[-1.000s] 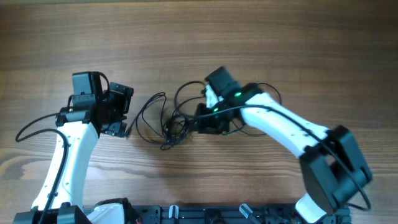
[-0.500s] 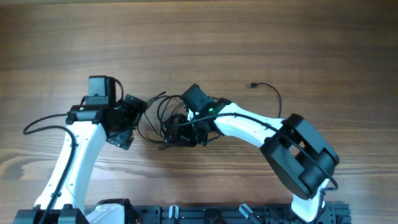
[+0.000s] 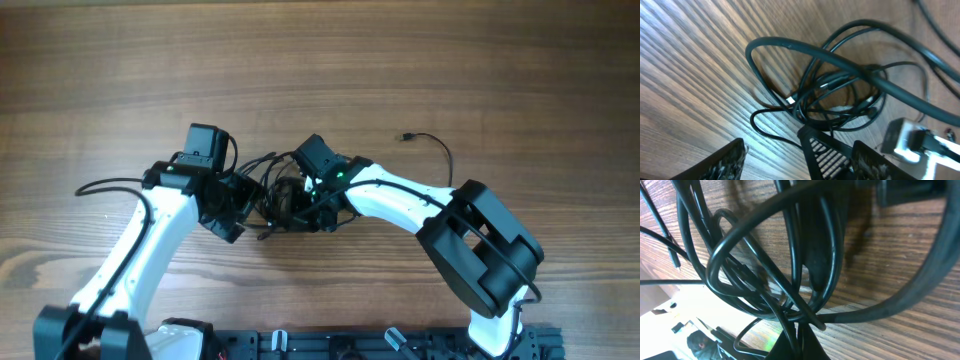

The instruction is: Untangle cables

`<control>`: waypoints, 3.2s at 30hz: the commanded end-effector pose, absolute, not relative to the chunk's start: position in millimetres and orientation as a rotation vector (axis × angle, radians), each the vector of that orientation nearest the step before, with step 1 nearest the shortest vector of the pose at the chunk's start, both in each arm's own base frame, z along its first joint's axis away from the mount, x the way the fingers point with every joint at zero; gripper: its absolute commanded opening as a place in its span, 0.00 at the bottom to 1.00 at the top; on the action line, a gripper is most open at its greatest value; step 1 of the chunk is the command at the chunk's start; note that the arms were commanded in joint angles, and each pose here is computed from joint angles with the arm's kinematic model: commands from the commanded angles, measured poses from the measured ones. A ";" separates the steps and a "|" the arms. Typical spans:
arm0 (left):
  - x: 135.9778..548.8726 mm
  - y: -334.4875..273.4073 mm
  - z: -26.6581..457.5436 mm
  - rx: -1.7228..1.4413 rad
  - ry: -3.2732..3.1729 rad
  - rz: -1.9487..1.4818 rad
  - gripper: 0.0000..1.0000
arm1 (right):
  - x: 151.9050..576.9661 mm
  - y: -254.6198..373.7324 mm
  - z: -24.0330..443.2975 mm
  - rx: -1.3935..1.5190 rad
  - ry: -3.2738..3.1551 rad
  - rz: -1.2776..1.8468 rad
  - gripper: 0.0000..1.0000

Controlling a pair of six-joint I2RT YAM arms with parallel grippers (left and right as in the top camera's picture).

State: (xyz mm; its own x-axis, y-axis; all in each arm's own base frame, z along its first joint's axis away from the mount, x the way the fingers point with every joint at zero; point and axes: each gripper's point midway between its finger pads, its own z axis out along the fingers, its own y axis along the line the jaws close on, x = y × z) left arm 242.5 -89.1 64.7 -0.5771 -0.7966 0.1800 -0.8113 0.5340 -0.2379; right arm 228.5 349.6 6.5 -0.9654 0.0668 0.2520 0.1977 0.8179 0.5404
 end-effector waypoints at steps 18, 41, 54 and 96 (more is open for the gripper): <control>263.2 -66.7 -16.5 1.407 -2.734 0.129 0.04 | 274.4 283.9 75.6 0.009 -2.853 -1.087 0.04; 329.5 -11.7 134.0 1.134 -3.172 1.133 0.04 | 284.4 -32.6 184.1 -1.508 -3.331 0.246 0.22; 315.7 -84.5 210.8 0.101 -3.045 2.025 0.04 | 307.9 152.5 195.1 -0.218 -3.242 -1.411 0.74; 325.3 -49.2 318.1 0.111 -2.727 2.500 0.04 | 311.8 244.0 112.2 0.525 -2.968 -1.742 0.95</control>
State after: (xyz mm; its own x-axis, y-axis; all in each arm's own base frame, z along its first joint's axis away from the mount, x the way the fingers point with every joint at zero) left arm 325.6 -37.1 311.7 -0.8323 -0.4076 -0.3756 0.3362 0.1675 -0.9268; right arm 329.0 199.2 55.9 -0.9684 0.1865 -0.1653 0.0151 0.7060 0.7080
